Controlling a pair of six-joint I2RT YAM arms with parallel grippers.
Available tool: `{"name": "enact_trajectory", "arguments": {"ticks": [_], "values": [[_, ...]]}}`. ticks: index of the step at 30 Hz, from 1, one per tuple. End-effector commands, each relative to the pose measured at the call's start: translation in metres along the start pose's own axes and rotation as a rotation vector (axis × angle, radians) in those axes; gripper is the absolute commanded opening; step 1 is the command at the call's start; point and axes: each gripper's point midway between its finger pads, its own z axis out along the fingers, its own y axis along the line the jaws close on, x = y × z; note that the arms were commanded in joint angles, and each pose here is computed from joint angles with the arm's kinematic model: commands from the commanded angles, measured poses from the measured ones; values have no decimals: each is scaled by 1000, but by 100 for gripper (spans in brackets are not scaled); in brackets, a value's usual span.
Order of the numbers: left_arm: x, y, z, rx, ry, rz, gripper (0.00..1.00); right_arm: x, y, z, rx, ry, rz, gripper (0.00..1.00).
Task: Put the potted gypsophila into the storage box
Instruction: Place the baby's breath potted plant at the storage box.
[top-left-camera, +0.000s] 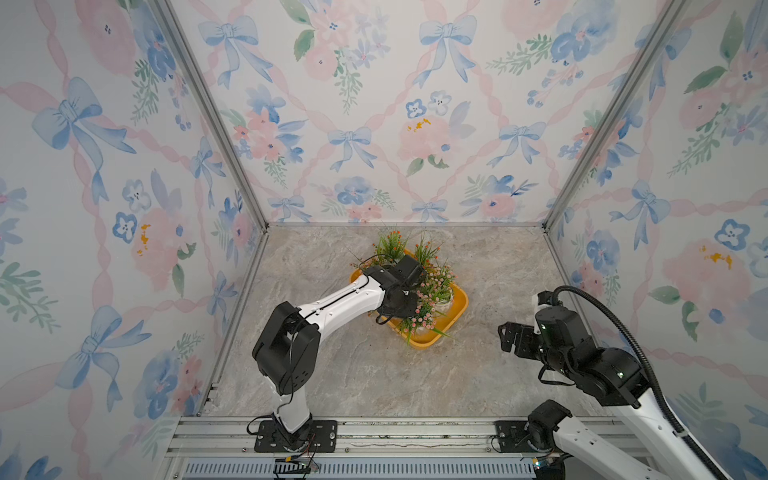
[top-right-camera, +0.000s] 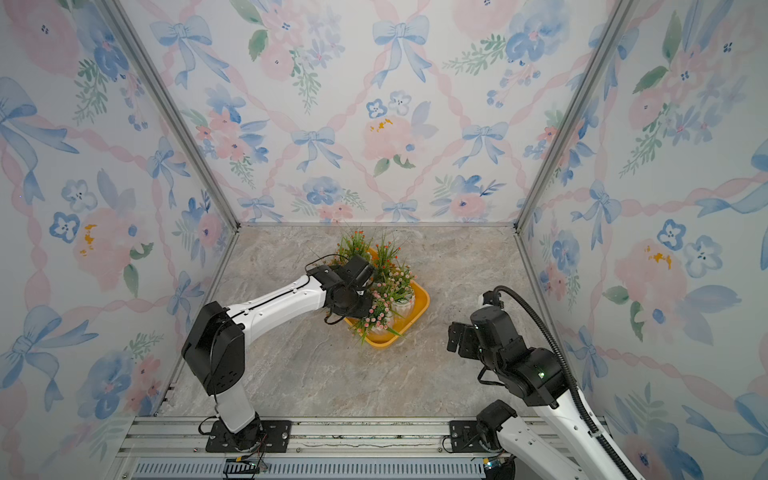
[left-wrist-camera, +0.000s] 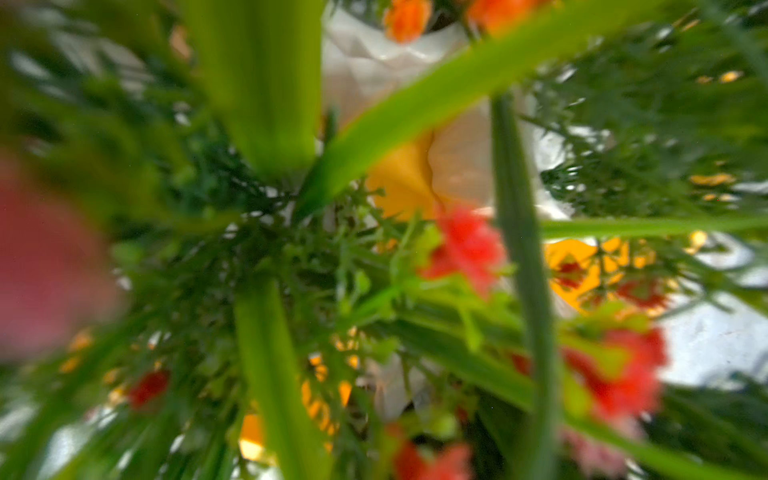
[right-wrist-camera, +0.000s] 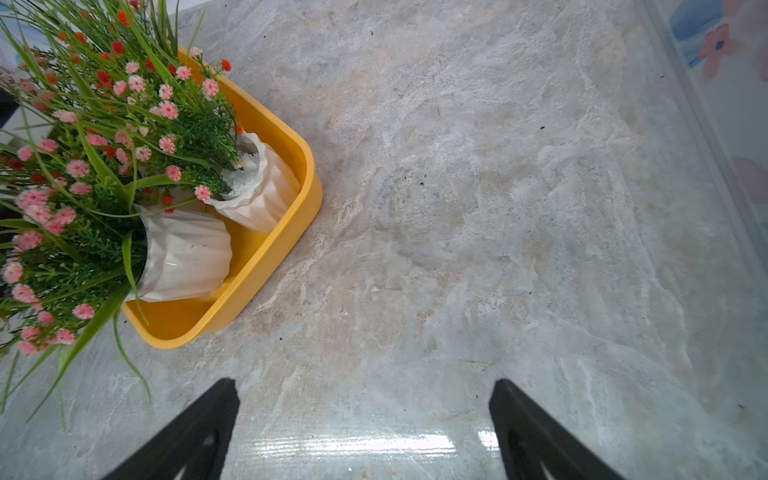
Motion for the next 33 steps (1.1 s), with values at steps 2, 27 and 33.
{"name": "enact_trajectory", "arguments": {"ticks": [2,27,33], "values": [[-14,-3,-13,4,-71,22,0,-2,-5,9,44,1,-10,97],[-38,-7,-32,-36,-173,-25,47,-36,1,51,-29,53,11,97],[-65,-20,-75,27,-287,-90,50,-57,-2,66,-40,65,5,97]]}}
